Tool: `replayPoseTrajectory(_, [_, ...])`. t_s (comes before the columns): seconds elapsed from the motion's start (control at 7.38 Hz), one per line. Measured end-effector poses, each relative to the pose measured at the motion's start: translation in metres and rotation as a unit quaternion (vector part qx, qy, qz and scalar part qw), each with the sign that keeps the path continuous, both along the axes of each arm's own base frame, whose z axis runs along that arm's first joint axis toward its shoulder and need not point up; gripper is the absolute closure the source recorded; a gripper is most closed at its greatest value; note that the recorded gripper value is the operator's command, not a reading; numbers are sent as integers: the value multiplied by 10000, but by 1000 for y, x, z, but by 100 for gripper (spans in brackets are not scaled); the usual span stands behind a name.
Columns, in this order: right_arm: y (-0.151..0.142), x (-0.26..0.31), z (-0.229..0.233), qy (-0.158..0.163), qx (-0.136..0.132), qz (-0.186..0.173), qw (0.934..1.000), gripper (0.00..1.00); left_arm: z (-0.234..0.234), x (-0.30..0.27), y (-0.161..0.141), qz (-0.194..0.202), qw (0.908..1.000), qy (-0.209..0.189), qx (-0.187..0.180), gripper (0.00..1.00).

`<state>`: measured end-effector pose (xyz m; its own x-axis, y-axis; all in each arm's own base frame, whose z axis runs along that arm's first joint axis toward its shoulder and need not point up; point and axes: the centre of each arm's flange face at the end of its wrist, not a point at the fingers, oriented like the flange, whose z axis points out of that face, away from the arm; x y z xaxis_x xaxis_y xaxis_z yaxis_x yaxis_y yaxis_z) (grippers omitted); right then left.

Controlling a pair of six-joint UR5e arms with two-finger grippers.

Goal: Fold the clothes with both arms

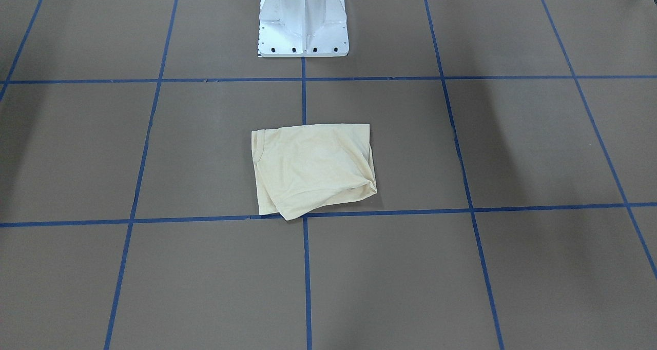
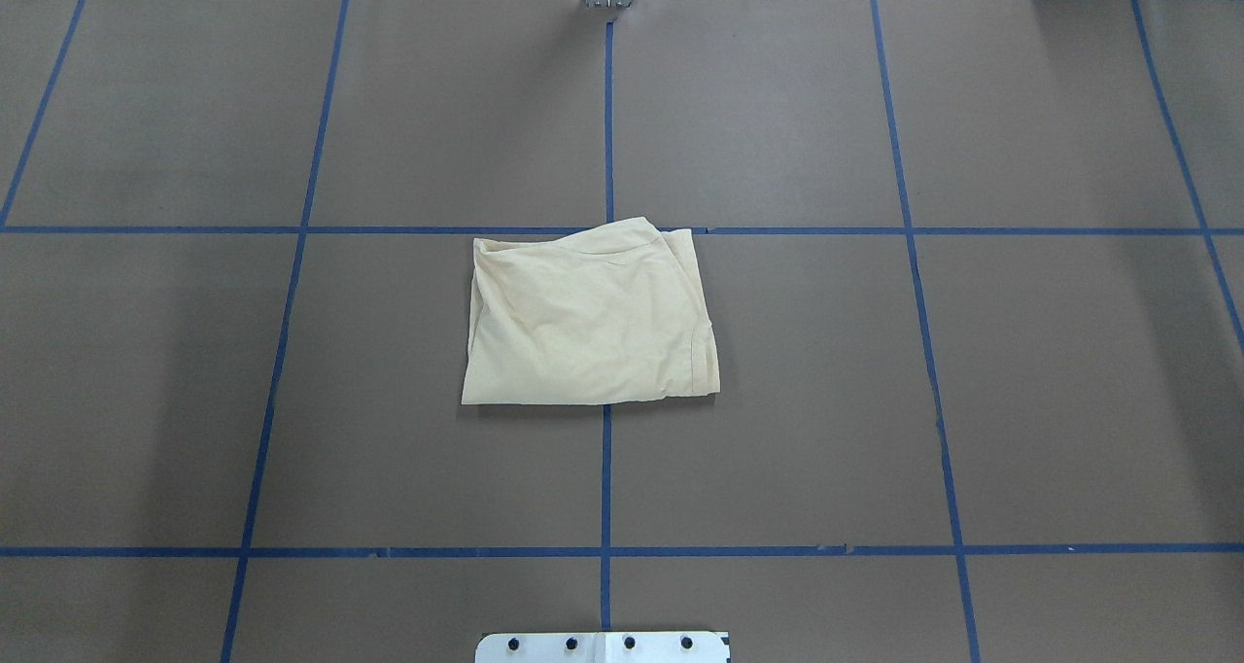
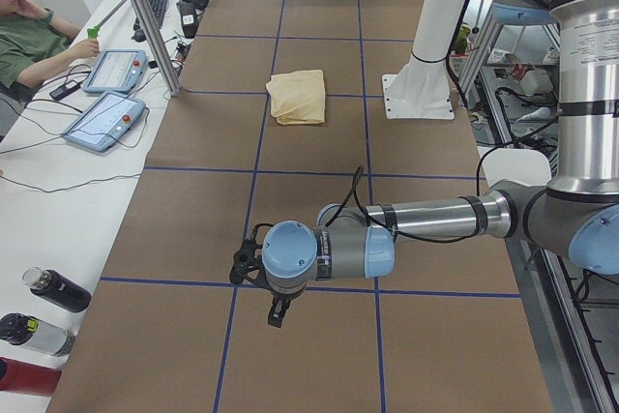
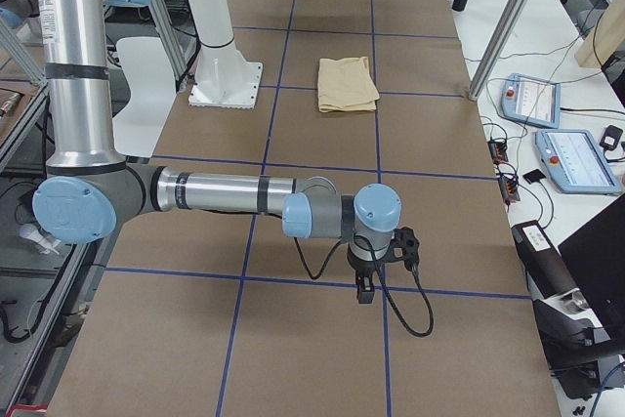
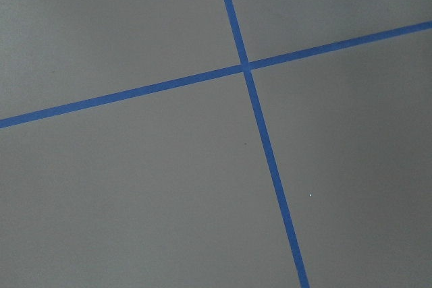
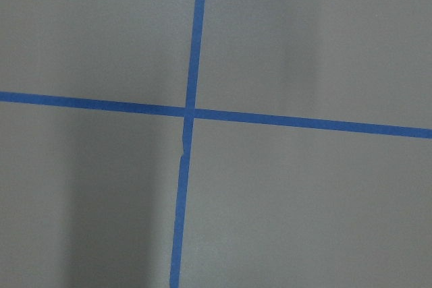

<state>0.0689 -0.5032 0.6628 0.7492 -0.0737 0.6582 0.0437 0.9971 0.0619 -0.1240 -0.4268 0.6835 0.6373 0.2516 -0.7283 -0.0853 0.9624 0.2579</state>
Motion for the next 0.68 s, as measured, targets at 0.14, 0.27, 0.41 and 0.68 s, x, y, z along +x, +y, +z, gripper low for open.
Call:
replayPoseTrajectory(0.14, [1, 0, 0, -2, -19, 23, 10000, 0, 0, -1, 0, -3, 10000, -26, -5, 0])
replayPoseTrajectory(0.27, [2, 0, 0, -1, -23, 30, 10000, 0, 1, -1, 0, -7, 10000, -36, -9, 0])
replayPoseTrajectory(0.41, [3, 0, 0, 2, -21, 34, 10000, 0, 1, -1, 0, -9, 10000, -40, -10, 0])
replayPoseTrajectory(0.68, [3, 0, 0, 0, -27, 37, 10000, 0, 1, -1, 0, -11, 10000, -42, -8, 0])
